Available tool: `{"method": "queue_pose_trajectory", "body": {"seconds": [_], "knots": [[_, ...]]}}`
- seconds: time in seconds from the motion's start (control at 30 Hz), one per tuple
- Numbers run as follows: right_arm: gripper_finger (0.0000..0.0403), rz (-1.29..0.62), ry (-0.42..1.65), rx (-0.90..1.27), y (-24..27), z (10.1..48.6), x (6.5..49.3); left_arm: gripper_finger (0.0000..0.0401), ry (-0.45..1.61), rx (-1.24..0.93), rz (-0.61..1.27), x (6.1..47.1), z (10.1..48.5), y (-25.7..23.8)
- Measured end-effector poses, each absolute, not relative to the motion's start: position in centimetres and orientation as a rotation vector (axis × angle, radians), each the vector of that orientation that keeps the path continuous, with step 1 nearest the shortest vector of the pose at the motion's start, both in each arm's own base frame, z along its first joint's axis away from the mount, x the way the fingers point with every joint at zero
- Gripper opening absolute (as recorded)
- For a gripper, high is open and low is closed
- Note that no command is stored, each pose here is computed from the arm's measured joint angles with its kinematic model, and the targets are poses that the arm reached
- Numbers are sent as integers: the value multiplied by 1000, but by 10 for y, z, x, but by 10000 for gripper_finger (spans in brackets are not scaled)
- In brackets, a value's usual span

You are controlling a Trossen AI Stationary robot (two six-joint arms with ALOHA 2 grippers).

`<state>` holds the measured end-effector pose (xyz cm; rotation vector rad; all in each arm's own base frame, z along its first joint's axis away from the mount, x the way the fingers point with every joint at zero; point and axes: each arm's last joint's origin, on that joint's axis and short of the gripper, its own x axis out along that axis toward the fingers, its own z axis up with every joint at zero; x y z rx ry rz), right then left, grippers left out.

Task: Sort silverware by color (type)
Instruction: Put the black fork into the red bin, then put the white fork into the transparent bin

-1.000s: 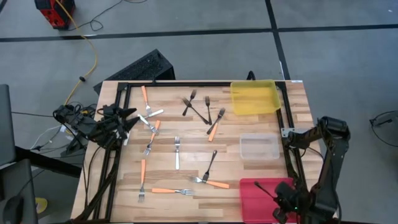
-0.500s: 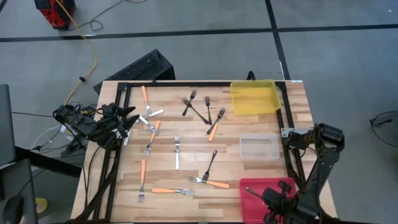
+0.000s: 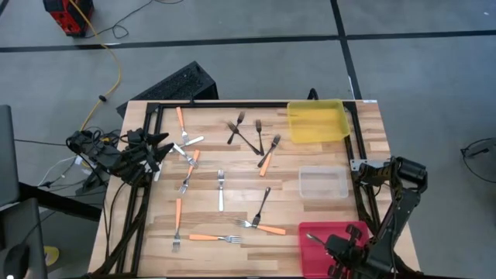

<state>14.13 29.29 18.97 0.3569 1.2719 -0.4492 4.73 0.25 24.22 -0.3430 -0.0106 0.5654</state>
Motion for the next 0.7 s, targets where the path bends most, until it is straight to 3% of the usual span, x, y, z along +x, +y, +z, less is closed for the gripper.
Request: {"method": "queue_pose_trajectory", "body": {"seconds": [0.7], "knots": [[71,-514,1275,355,284,190,149,268,-10,-344,562,47,242,2]]}}
